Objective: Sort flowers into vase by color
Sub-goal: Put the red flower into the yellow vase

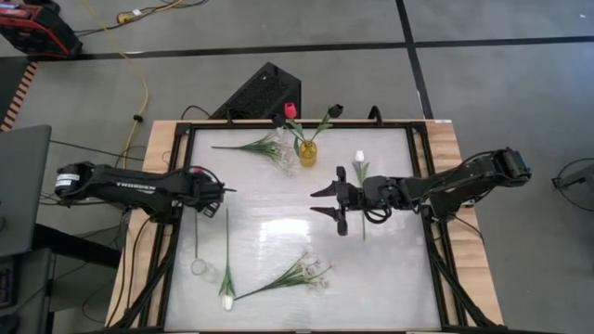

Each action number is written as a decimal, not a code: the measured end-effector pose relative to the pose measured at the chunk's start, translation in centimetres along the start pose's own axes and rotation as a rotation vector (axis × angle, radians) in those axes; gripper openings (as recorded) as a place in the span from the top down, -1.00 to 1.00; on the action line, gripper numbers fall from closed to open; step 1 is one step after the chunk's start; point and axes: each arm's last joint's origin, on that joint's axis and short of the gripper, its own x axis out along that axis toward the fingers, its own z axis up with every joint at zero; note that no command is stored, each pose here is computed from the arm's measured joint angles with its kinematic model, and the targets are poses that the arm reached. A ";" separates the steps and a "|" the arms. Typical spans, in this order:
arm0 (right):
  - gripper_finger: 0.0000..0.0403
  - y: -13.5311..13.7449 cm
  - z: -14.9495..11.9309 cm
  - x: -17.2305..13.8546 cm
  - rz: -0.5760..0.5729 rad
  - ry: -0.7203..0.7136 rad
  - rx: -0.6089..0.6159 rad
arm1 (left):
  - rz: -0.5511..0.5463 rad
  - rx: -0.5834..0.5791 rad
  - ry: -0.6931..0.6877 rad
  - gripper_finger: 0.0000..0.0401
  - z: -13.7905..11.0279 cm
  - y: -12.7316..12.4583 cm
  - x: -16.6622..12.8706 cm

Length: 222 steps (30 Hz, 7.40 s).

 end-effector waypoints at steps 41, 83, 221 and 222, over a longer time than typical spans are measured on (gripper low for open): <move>0.03 0.3 -0.6 -0.1 0.009 0.059 0.048 | -0.225 0.032 -0.108 0.95 2.4 -1.3 0.3; 0.03 0.0 -1.0 0.0 -0.003 0.100 0.057 | -0.413 0.038 -0.192 0.12 1.7 -4.0 -1.0; 0.89 -6.3 1.6 -0.4 -0.691 -0.149 0.014 | -0.980 0.425 -1.118 0.72 -1.0 -7.6 -6.8; 0.89 -6.7 1.5 -0.4 -0.689 -0.142 0.014 | -0.982 0.424 -1.117 0.72 -1.0 -7.6 -6.9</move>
